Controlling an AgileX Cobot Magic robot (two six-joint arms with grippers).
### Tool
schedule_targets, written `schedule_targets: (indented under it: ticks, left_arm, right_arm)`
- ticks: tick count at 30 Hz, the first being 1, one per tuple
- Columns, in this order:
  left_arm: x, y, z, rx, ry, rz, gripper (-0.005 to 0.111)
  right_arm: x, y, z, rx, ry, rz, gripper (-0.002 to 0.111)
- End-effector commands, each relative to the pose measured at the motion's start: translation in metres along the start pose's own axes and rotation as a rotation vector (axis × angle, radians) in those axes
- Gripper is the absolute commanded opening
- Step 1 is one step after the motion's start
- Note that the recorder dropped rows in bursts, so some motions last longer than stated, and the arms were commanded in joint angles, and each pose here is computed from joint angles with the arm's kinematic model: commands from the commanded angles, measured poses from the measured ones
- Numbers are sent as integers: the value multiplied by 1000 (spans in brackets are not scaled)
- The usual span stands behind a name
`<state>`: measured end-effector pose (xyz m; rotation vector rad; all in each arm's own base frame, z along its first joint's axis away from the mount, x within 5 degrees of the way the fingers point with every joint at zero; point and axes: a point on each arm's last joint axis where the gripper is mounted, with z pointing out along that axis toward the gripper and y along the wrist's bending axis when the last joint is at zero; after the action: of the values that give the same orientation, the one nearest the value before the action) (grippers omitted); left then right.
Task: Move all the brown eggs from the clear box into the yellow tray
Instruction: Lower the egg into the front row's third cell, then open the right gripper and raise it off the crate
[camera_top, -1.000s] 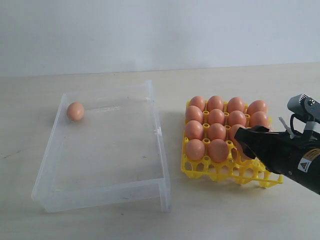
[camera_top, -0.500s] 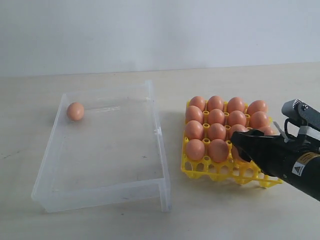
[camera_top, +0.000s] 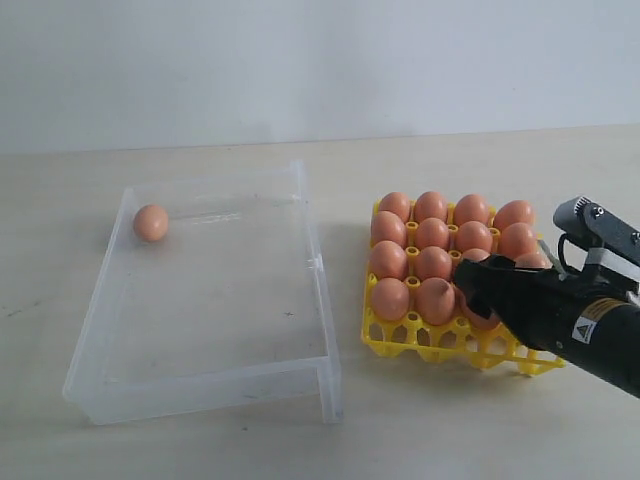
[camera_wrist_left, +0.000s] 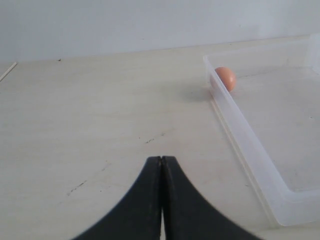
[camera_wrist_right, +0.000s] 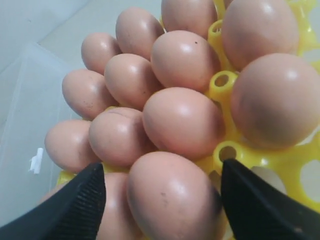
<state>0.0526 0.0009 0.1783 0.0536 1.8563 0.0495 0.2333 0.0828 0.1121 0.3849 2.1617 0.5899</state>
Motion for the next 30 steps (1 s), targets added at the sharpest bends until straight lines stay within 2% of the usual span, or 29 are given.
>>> schedule_targets:
  ticks: [1,5,8,12,14,18,21,25,30]
  left_arm:
    - [-1,0,0,-4,-1,5,0]
    - [-1,0,0,-4,-1,5,0]
    - [-1,0,0,-4,-1,5,0]
    - [-1,0,0,-4,-1,5,0]
    - [-1,0,0,-4,-1,5,0]
    - [-1,0,0,-4,-1,5,0]
    - [-1,0,0,-4,-1,5,0]
    - [-1,0,0,-4,-1,5,0]
    - [-1,0,0,-4,-1,5,0]
  right_arm:
    - [-8,6,-4,-28,-34,-2,64]
    - [-29,25,-25,-123,-136,-47,64]
    - [-52,50,-42,-200,-173,-229,58]
    - [-91,92,-63,-223,-186,-439,39]
    - [-112,116,-70,-235,-215,-488,26]
    - [-130,166,-69,-295,-230,-604,0]
    - [-123,202,-50,-350,-193,-678,0]
    - [-96,237,-2,-349,-72,-718,0]
    - [-57,264,61,-258,138,-613,0]
